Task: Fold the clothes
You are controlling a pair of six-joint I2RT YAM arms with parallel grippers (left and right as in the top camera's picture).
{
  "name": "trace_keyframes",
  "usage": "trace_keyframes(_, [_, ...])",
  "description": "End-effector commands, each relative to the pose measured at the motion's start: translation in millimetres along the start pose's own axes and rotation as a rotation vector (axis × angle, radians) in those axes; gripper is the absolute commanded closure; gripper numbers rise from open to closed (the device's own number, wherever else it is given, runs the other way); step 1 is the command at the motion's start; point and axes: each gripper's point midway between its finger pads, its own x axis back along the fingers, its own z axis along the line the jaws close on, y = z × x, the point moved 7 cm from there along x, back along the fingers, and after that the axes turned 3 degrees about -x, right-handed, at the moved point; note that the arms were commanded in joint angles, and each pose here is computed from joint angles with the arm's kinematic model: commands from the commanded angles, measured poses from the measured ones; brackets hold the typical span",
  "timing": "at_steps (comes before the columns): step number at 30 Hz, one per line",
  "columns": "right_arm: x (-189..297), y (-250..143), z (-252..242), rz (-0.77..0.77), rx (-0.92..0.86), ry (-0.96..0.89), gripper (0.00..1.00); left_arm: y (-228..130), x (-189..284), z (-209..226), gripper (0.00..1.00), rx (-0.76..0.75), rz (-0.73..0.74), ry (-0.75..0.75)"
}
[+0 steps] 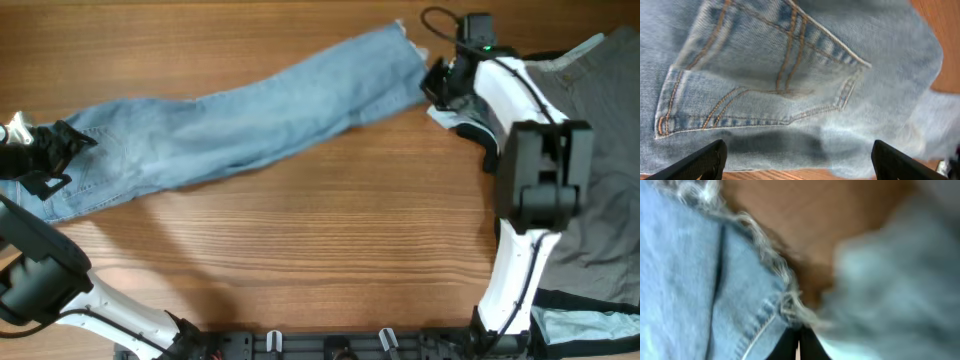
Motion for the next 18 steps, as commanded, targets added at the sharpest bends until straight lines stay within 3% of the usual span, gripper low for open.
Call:
trace_keyframes(1, [70.3, -15.7, -11.4, -0.023, 0.099, -0.102, 0.7, 3.5, 13.5, -8.4, 0.04, -0.013, -0.043, -0.022])
trace_keyframes(2, [82.8, -19.6, -12.2, -0.023, 0.099, -0.101, 0.66, 3.1, 13.5, -8.4, 0.04, -0.005, -0.041, -0.022])
trace_keyframes(3, [90.4, -17.0, -7.2, -0.05, 0.121, -0.068, 0.56, 3.0, 13.5, -8.3, 0.03, -0.004, -0.041, -0.022])
trace_keyframes(5, [90.0, -5.1, 2.7, -0.119, 0.16, -0.018, 0.2, 3.3, 13.4, -8.3, 0.03, -0.005, -0.042, -0.022])
trace_keyframes(6, [85.6, 0.9, 7.0, -0.147, 0.164, 0.003, 0.23, 3.4, 13.5, -8.3, 0.03, -0.005, -0.043, -0.022])
trace_keyframes(7, [75.0, 5.2, 11.2, -0.15, 0.167, 0.028, 0.37, 3.2, 13.4, -8.3, 0.03, -0.004, -0.041, -0.022])
trace_keyframes(8, [60.6, 7.2, 13.3, -0.133, 0.167, 0.043, 0.45, 2.8, 13.5, -8.3, 0.03, -0.004, -0.04, -0.022])
trace_keyframes(12, [5.1, 7.7, 27.5, -0.035, 0.214, 0.187, 0.45, 3.5, 13.5, -8.4, 0.0, -0.006, -0.043, -0.022])
trace_keyframes(18, [-37.1, -3.3, 10.7, 0.069, 0.148, 0.121, 0.53, 3.1, 13.4, -8.3, 0.0, -0.005, -0.041, -0.022])
